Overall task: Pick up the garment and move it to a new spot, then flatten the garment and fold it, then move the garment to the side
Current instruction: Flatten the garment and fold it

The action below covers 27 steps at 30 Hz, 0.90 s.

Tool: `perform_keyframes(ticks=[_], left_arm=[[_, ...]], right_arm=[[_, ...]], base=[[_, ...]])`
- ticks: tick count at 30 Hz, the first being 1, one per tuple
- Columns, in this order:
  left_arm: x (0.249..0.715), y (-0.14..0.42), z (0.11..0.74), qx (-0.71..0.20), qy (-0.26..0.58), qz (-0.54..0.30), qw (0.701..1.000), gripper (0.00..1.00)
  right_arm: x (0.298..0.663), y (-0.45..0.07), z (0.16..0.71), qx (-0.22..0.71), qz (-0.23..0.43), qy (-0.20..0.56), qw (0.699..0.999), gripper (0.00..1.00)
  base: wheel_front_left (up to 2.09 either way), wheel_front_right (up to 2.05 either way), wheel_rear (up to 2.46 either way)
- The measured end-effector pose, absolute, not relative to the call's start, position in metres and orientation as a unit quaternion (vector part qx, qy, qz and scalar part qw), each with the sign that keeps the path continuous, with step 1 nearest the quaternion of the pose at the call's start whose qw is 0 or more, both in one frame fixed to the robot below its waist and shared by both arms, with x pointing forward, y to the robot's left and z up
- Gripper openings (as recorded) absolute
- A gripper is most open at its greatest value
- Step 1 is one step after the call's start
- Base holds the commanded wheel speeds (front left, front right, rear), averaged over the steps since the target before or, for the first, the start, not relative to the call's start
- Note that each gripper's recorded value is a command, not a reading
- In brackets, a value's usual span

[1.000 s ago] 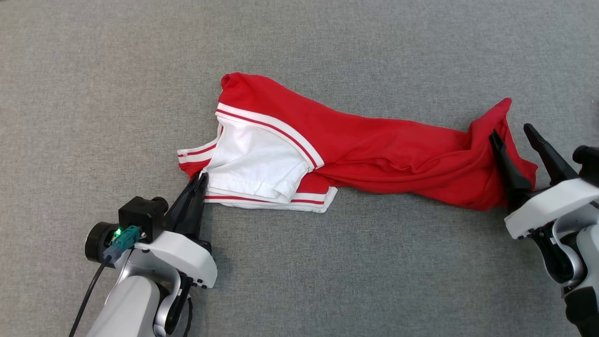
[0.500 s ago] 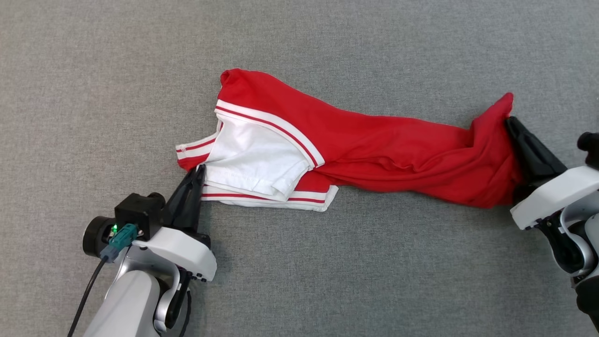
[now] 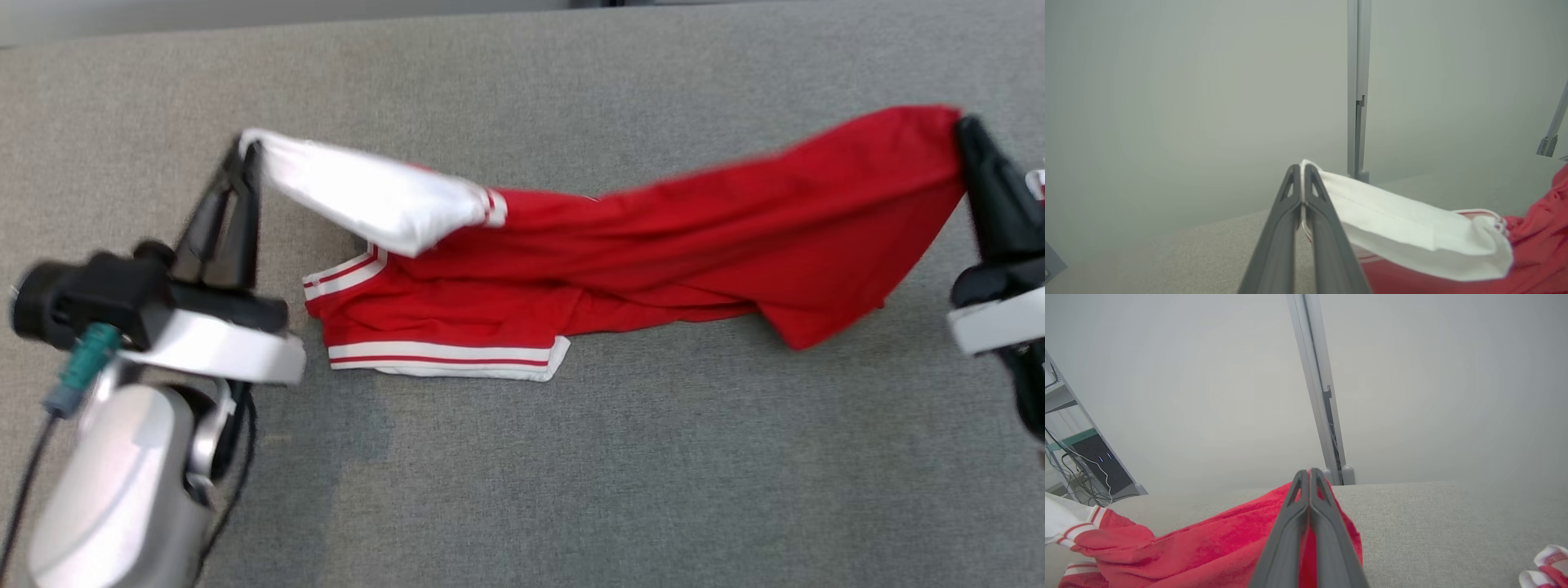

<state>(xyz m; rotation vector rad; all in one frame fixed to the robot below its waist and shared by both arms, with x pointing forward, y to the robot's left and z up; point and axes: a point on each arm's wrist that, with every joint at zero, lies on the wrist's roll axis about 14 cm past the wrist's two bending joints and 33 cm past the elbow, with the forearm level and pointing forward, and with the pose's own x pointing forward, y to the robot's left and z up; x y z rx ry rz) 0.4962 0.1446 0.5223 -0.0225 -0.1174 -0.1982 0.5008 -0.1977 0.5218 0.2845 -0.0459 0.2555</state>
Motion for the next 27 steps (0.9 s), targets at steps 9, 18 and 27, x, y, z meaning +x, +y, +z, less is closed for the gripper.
perform_keyframes(ticks=[9,18,27], left_arm=[[0.519,0.139,0.655,0.031,-0.197,-0.128,0.972,0.0],[0.521,0.125,0.79,0.057,-0.319,-0.147,0.935,0.0],[0.527,0.101,0.84,0.062,-0.336,-0.177,0.923,0.0]], right_arm=[[0.5,-0.221,0.644,0.133,0.132,-0.169,0.968,0.0],[0.486,-0.225,0.755,0.112,0.154,-0.278,0.942,0.0],[0.488,-0.225,0.797,0.106,0.16,-0.298,0.935,0.0]], base=[[0.0,0.0,0.0],[0.0,0.0,0.0],[0.0,0.0,0.0]])
